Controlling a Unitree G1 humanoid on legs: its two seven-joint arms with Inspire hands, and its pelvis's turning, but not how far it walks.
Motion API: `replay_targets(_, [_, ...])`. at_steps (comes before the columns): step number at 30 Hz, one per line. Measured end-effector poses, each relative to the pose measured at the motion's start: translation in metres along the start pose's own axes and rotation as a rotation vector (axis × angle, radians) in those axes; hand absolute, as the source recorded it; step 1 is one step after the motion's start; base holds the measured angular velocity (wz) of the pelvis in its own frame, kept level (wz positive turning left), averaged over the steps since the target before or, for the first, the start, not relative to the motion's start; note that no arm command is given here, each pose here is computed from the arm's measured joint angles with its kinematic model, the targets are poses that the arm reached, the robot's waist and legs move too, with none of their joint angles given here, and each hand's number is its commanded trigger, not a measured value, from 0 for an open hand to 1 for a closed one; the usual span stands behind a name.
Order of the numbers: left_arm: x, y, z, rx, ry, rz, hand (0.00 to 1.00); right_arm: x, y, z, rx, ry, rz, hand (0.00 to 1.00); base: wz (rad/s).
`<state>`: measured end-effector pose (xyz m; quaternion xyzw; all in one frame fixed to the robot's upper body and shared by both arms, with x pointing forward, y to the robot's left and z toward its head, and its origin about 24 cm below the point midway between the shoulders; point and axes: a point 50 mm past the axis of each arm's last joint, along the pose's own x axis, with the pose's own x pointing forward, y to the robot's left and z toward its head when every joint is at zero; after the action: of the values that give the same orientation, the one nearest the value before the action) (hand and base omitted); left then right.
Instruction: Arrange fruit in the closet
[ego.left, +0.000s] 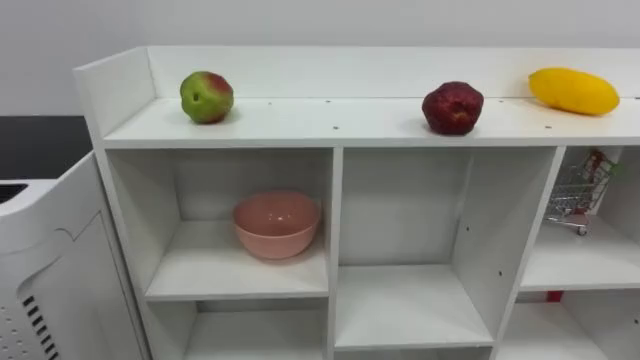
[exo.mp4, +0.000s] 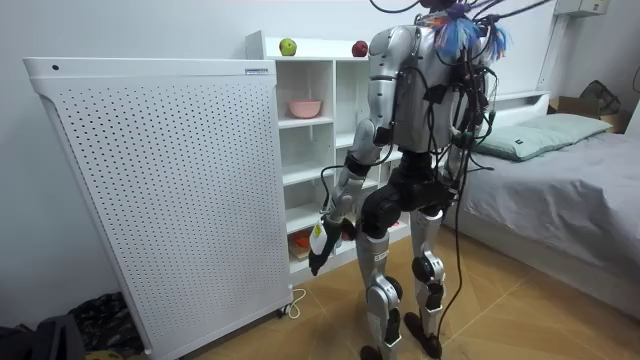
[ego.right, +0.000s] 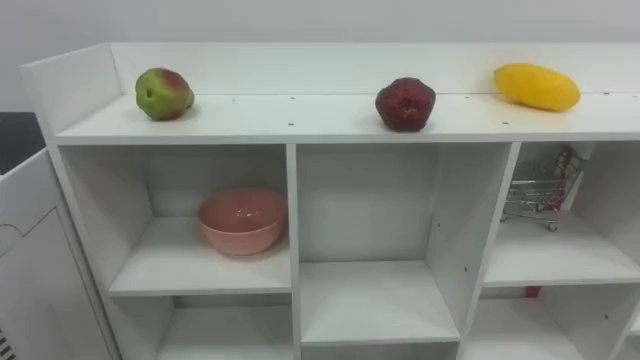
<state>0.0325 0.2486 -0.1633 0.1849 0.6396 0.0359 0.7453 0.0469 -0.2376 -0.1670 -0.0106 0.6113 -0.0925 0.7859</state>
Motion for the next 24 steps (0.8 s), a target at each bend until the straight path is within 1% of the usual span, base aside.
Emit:
replay_targets(4, [-0.001,-0.005,-0.010,0.030,0.054,-0.011,0.00,0.000,0.000,-0.003,0.022,0.005,-0.004,0.00,0.00])
replay_targets(10, [-0.002,-0.013,-0.012,0.049,0.076,-0.026,0.00,0.000,0.000,-0.005,0.076,0.021,-0.025,0.00,0.00])
replay_targets(13, [-0.002,-0.013,-0.014,0.045,0.076,-0.024,0.00,0.000,-0.001,-0.005,0.120,0.023,-0.049,0.00,0.00])
replay_targets(16, [-0.002,-0.009,-0.006,0.017,0.043,0.004,0.00,0.000,-0.006,0.002,0.173,0.002,-0.098,0.00,0.00])
replay_targets(18, [-0.001,-0.005,-0.001,-0.001,0.016,0.027,0.00,0.000,-0.012,0.017,0.223,-0.050,-0.141,0.00,0.00])
replay_targets(20, [-0.001,0.002,0.009,-0.002,-0.019,0.061,0.00,-0.003,-0.020,0.048,0.252,-0.171,-0.197,0.00,0.00])
replay_targets(21, [0.000,0.003,0.012,-0.002,-0.030,0.066,0.00,-0.005,-0.021,0.057,0.257,-0.207,-0.207,0.00,0.00])
replay_targets(23, [0.000,0.005,0.019,-0.035,-0.065,0.070,0.00,-0.020,-0.027,0.104,0.292,-0.412,-0.237,0.00,-0.08])
replay_targets(24, [0.000,0.005,0.020,-0.040,-0.073,0.070,0.00,-0.027,-0.028,0.118,0.295,-0.478,-0.244,0.00,-0.21])
